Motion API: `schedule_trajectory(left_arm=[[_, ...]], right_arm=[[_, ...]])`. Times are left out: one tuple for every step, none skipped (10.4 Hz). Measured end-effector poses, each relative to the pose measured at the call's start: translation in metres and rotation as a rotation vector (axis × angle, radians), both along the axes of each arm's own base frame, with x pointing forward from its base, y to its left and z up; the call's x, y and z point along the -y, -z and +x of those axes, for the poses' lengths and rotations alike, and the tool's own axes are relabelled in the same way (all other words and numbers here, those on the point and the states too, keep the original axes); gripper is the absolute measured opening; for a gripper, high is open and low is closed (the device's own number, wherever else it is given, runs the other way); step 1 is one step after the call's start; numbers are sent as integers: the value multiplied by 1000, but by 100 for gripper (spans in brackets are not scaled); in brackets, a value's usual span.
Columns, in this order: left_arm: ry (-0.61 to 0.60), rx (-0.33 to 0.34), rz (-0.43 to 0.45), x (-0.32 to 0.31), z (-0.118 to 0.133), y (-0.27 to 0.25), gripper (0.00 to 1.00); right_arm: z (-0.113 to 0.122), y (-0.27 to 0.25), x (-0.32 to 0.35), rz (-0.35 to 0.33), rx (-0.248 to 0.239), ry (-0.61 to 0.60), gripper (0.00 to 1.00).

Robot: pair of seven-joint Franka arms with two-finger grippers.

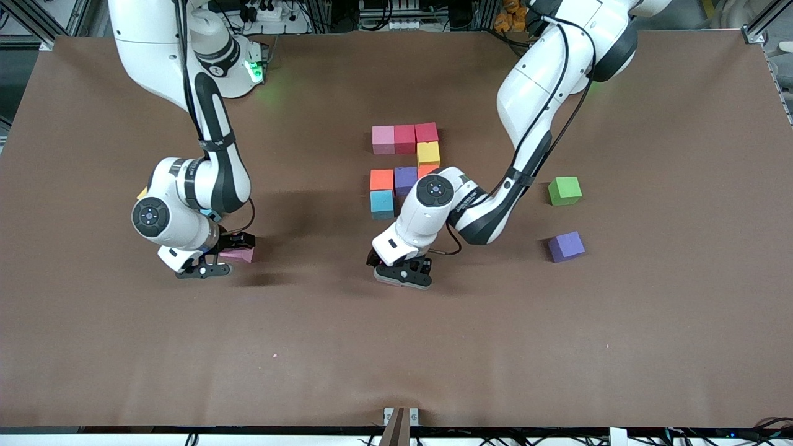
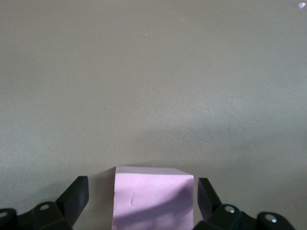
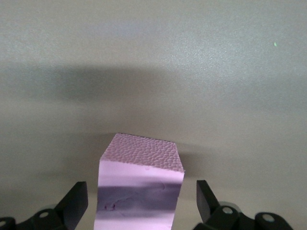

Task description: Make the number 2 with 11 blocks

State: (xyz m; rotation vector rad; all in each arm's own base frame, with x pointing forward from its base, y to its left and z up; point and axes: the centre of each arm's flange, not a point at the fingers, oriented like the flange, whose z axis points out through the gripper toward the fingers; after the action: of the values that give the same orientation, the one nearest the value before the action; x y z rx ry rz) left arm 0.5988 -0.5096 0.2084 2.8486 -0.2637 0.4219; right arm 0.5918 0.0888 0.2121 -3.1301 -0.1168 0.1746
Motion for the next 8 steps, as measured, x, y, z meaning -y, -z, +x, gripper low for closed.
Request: schedule_trajectory(left_arm=[[3, 0, 0, 2, -2, 0, 100], [6, 0, 0, 4, -3, 0, 100], [8, -2, 2, 4, -4, 3, 100], [9, -4, 3, 5, -5, 6, 100], [10, -4, 2, 5, -6, 8, 100], [10, -5, 2, 5, -6, 10, 100], [10, -5, 2, 5, -6, 11, 100], [10, -5, 2, 5, -6, 12, 100]], right_arm=[[-1, 2, 1, -2, 3, 2, 100], [-2, 3, 2, -3, 3, 2, 100], [-2, 3, 1, -3, 3, 2, 100], [-2, 3, 1, -2, 3, 2, 100], [-3, 4, 0, -2, 3, 0, 100], [-3, 4, -1, -1, 2, -1, 100], [-3, 4, -1, 0, 2, -2, 100], [-3, 4, -2, 0, 3, -3, 100]])
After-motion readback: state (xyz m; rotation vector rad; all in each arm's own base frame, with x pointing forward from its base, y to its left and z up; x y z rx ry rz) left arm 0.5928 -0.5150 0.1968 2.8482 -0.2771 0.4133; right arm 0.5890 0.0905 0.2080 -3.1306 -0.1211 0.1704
